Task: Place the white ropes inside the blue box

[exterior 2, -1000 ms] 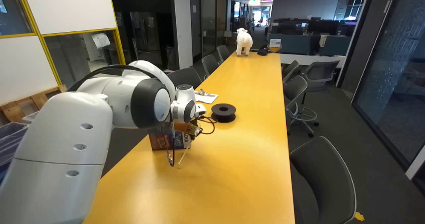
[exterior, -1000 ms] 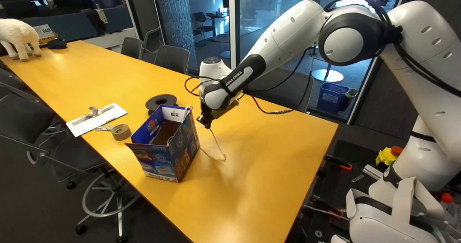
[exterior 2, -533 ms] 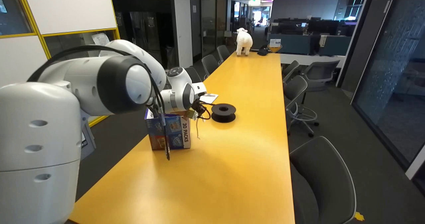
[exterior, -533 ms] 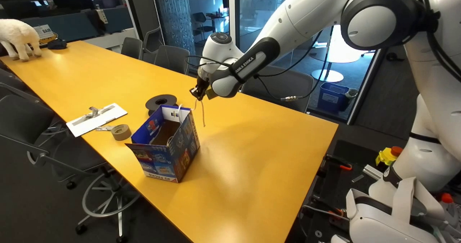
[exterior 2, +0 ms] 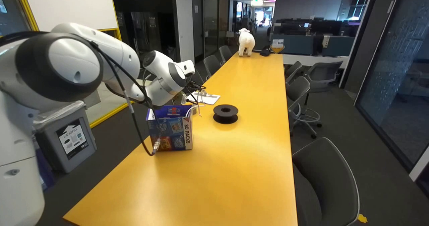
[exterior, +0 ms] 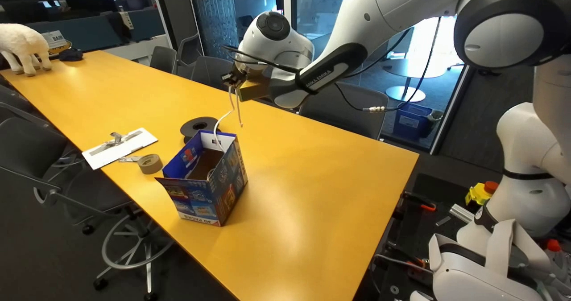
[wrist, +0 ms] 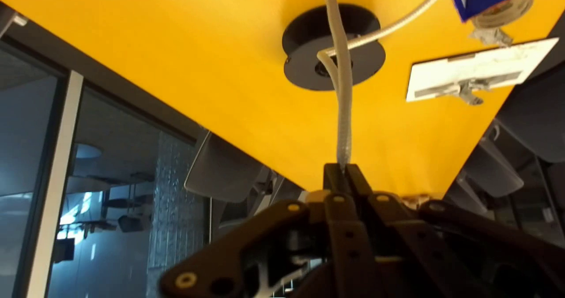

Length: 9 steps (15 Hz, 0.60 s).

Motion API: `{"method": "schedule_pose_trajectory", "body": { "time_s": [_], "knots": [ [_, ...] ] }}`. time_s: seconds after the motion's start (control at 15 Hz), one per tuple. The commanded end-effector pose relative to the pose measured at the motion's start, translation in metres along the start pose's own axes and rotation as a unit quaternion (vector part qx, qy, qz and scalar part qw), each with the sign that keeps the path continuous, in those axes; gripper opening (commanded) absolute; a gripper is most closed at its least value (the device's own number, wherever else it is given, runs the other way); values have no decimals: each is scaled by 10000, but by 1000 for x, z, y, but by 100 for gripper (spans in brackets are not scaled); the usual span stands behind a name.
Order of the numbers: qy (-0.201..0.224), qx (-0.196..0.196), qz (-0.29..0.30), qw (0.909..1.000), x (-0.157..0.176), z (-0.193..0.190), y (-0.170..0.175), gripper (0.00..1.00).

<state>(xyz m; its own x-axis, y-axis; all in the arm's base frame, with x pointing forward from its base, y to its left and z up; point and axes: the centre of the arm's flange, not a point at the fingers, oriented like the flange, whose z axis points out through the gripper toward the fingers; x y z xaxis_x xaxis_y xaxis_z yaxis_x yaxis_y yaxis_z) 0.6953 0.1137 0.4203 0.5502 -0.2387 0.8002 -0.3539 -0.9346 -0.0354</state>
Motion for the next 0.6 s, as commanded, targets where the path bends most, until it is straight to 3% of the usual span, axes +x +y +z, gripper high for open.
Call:
{"method": "schedule_pose_trajectory", "body": {
  "time_s": [0.0,0.2,0.53],
  "knots": [
    [818,-48,178,9965,-2,-37,-30,4],
    [902,124,176,9957,1,-48,-52,4],
    [321,621,-44,9975,-24,-34,-84,4]
  ]
}}
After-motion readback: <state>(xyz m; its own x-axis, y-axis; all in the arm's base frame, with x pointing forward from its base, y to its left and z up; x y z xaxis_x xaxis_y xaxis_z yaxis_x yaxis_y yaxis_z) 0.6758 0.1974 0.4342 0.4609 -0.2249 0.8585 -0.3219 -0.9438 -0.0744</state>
